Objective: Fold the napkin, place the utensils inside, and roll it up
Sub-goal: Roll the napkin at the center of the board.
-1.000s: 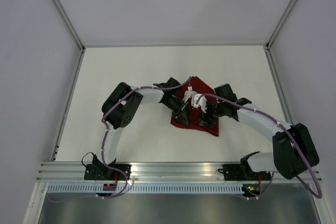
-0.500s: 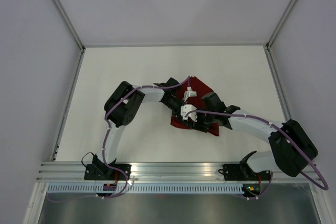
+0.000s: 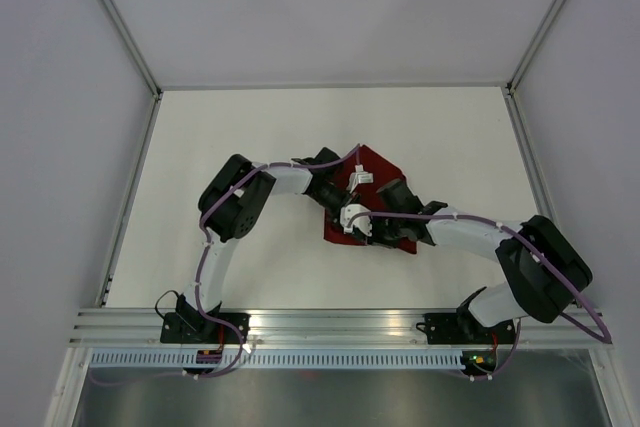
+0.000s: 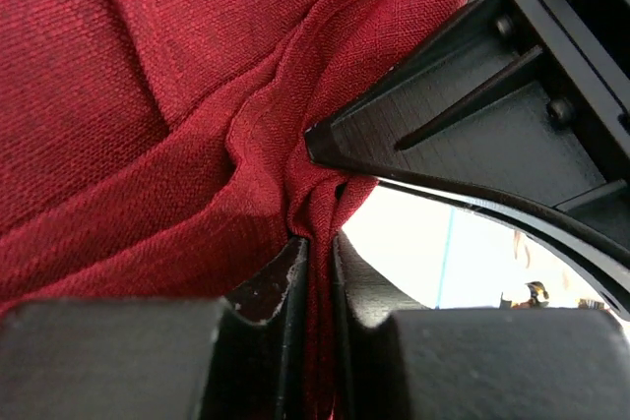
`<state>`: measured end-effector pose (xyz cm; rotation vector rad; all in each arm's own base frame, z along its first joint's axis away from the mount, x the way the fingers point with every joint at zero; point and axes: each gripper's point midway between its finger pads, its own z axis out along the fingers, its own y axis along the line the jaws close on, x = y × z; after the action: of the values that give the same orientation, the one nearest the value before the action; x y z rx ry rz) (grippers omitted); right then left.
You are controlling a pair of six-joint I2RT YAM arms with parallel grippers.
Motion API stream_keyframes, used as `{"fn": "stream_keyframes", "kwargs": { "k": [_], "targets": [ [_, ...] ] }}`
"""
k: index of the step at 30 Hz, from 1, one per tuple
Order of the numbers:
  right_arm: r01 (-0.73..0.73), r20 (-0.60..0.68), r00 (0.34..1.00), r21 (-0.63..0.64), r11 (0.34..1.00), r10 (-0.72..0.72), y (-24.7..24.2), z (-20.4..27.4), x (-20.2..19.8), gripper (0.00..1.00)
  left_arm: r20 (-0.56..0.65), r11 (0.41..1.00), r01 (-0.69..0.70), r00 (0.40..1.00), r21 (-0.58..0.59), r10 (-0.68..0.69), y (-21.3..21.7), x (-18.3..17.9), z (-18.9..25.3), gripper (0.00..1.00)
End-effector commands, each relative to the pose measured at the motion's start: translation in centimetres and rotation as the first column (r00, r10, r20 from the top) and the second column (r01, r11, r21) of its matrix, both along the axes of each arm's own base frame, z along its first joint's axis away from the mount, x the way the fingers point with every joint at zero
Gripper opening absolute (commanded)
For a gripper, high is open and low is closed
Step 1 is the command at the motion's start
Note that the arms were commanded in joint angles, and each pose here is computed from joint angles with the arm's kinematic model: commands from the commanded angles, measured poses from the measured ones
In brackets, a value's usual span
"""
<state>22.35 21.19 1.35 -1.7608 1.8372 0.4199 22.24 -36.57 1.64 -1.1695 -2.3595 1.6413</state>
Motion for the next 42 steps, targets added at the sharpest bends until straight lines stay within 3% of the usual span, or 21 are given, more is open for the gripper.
{"fn": "stream_keyframes", "kwargs": {
  "k": [1, 8, 16, 23, 31, 36, 42],
  "targets": [
    [-0.011, -0.055, 0.998, -0.042, 0.999, 0.009, -0.4, -1.5, -0.4, 0.24, 0.051, 1.0, -0.028, 0.998, 0.013, 0.027, 0.1, 0.5, 0.0, 0.21],
    [-0.02, -0.269, 0.963, -0.032, 0.999, 0.011, -1.3, -1.9, -1.0, 0.13, 0.118, 0.985, -0.115, 0.984, -0.13, 0.131, 0.1, 2.4, 4.2, 0.31],
    [-0.052, -0.513, 0.858, -0.027, 0.998, 0.031, -2.1, -2.5, -2.0, 0.11, 0.228, 0.958, -0.18, 0.946, -0.223, 0.231, -0.3, 4.3, 7.5, 0.31],
    [-0.07, -0.625, 0.78, -0.025, 0.997, 0.039, -2.3, -2.9, -1.5, 0.1, 0.319, 0.926, -0.294, 0.877, -0.236, 0.359, 1.5, 5.5, 7.7, 0.31],
    [-0.052, -0.718, 0.696, -0.059, 0.997, -0.006, -2.5, -3.9, -1.1, 0.09, 0.482, 0.839, -0.433, 0.687, -0.33, 0.544, 4.1, 7.1, 10.1, 0.31],
    [-0.045, -0.742, 0.67, -0.08, 0.996, -0.029, -2.2, -4.2, -0.2, 0.09, 0.582, 0.774, -0.47, 0.513, -0.424, 0.631, 6.1, 8.0, 12.2, 0.33],
    [-0.045, -0.772, 0.634, -0.102, 0.994, -0.051, -1.9, -4.8, 0.7, 0.09, 0.744, 0.802, -0.429, 0.346, -0.416, 0.571, 6.8, 6.2, 12.0, 0.35]
  ]
}}
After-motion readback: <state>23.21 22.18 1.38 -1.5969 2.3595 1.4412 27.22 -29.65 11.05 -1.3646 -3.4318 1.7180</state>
